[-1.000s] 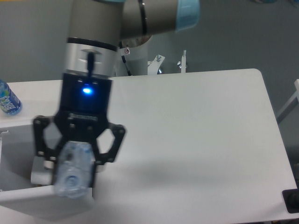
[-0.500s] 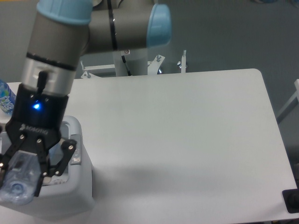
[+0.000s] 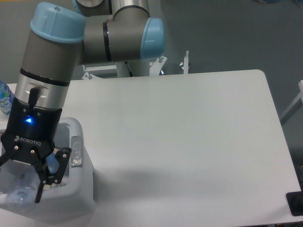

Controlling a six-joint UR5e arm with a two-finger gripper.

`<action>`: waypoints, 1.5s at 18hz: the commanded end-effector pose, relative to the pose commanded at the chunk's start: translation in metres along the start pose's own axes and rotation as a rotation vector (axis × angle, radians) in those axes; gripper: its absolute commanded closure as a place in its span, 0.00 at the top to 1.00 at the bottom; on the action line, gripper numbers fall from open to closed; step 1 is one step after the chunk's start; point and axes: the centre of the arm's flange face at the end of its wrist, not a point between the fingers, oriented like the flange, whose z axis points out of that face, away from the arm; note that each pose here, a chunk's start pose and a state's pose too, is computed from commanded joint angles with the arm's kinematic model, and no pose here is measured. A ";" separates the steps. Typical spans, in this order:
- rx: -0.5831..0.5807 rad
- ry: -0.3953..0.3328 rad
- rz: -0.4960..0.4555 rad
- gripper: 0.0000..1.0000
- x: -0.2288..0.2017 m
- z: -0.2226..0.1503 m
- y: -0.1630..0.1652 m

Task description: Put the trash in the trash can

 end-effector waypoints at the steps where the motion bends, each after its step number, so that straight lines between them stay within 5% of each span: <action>1: 0.010 -0.016 -0.011 1.00 -0.014 -0.007 -0.004; 5: 0.033 -0.095 0.023 1.00 -0.064 -0.039 -0.011; 9: -0.027 -0.375 0.136 1.00 -0.121 -0.068 -0.002; 12: -0.128 -0.482 0.196 1.00 -0.164 -0.091 0.004; 17: -0.349 -0.516 0.389 1.00 -0.232 -0.138 0.018; 22: -0.551 -0.446 0.576 1.00 -0.248 -0.157 0.034; 27: -0.659 -0.464 0.670 1.00 -0.253 -0.161 0.041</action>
